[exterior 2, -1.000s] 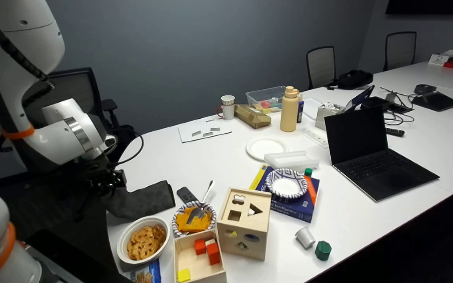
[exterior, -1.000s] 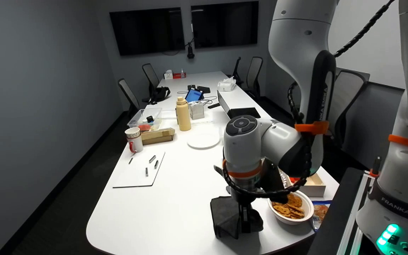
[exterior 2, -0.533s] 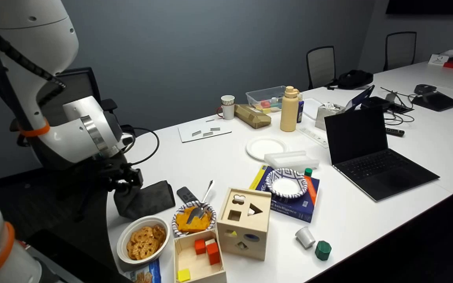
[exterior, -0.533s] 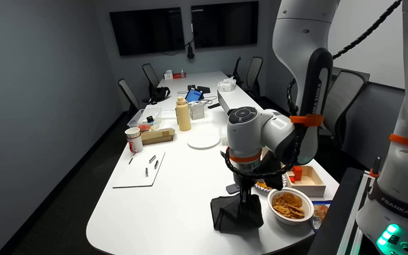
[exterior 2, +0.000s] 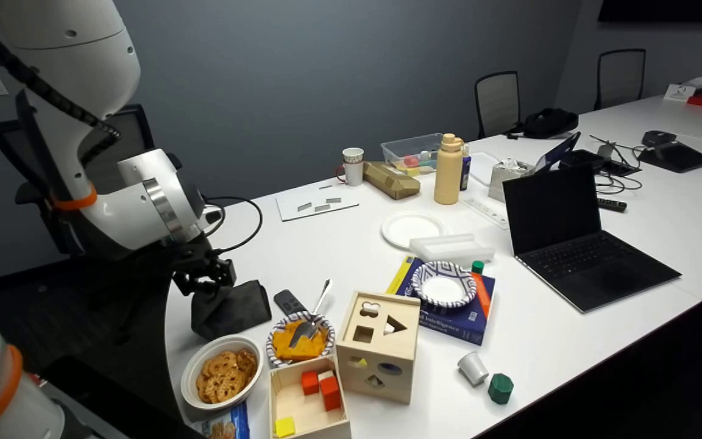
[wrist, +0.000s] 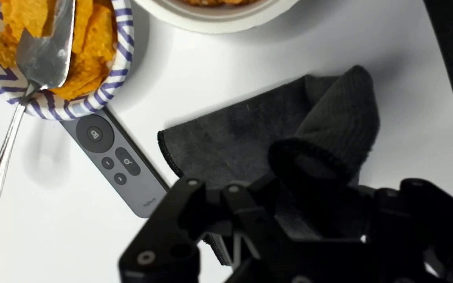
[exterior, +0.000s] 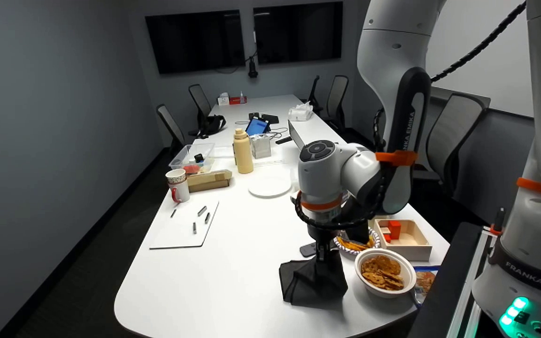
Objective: Fold the black cloth
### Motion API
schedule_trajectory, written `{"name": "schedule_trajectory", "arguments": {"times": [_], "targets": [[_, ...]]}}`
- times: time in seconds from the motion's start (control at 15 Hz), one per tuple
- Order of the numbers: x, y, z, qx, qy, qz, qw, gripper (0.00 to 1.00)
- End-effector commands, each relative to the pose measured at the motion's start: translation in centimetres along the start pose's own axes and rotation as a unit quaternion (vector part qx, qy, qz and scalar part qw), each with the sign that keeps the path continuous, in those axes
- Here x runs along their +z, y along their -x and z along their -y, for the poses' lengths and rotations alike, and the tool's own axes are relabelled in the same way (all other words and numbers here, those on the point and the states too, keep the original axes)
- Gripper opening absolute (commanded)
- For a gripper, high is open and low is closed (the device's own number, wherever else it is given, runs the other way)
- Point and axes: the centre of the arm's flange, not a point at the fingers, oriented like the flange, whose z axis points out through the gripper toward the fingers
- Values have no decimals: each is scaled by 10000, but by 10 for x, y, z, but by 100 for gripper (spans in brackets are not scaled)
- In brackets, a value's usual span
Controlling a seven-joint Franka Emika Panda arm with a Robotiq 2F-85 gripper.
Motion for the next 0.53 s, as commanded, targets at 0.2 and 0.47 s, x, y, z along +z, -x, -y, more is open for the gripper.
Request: {"name": "schedule_trajectory", "arguments": {"times": [0.2,0.47], "targets": [[13,-24,-11,-1143,238,217,9929,0],[24,-38,-30,-1815,257,317,9826,0]]}}
